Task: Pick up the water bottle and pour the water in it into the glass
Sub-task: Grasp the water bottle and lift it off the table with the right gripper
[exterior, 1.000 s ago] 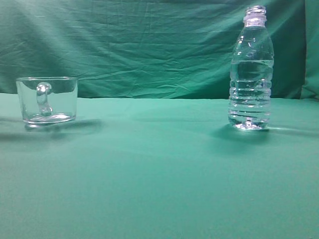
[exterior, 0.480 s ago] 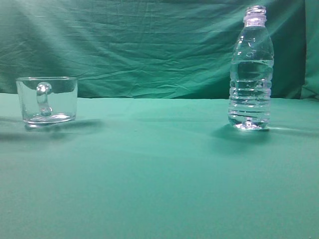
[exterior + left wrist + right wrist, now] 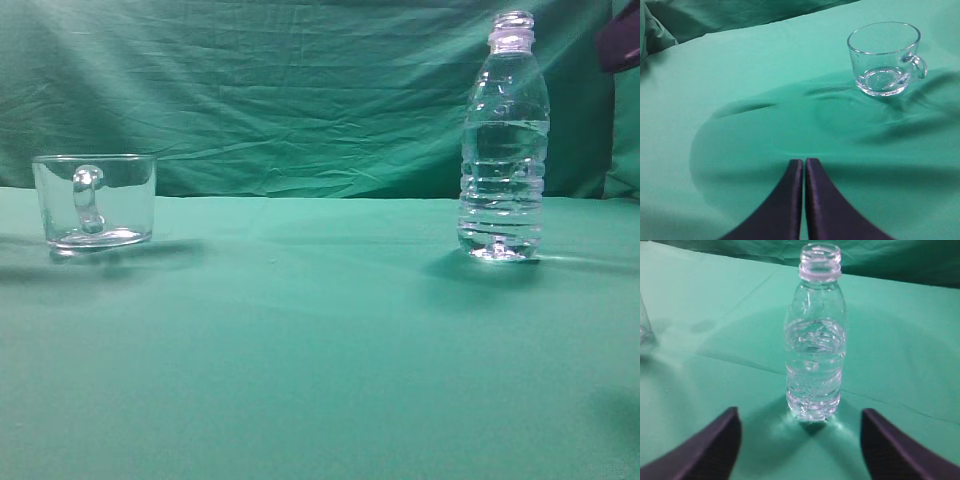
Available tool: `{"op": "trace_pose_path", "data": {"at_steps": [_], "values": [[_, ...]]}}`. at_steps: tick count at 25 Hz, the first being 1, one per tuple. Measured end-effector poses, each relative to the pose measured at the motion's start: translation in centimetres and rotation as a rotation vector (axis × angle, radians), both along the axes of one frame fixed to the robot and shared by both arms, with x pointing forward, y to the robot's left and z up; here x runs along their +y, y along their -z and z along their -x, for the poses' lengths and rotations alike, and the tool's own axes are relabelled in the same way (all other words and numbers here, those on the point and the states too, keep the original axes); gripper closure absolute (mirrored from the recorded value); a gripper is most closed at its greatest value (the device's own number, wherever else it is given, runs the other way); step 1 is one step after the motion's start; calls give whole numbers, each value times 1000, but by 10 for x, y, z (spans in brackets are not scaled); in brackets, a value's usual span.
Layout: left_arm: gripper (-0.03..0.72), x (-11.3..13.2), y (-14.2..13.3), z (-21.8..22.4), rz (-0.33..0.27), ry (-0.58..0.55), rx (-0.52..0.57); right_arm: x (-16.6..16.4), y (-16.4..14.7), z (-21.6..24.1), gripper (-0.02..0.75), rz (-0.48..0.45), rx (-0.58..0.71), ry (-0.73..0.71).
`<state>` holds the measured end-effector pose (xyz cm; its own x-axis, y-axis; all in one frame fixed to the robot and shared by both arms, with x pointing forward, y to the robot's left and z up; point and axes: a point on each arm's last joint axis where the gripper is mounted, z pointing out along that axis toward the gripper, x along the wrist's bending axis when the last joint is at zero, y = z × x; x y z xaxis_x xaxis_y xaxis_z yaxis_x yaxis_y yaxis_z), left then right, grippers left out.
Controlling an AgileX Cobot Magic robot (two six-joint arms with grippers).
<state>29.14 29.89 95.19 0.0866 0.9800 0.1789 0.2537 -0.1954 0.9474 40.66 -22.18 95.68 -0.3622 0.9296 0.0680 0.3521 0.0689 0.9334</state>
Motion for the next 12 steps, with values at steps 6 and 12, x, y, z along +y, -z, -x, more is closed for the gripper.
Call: {"op": "trace_pose_path", "data": {"at_steps": [6, 12], "values": [[688, 0, 0, 0, 0, 0, 0, 17, 6, -36, 92, -17, 40, 17], [688, 0, 0, 0, 0, 0, 0, 32, 18, -66, 92, -10, 48, 21]]}}
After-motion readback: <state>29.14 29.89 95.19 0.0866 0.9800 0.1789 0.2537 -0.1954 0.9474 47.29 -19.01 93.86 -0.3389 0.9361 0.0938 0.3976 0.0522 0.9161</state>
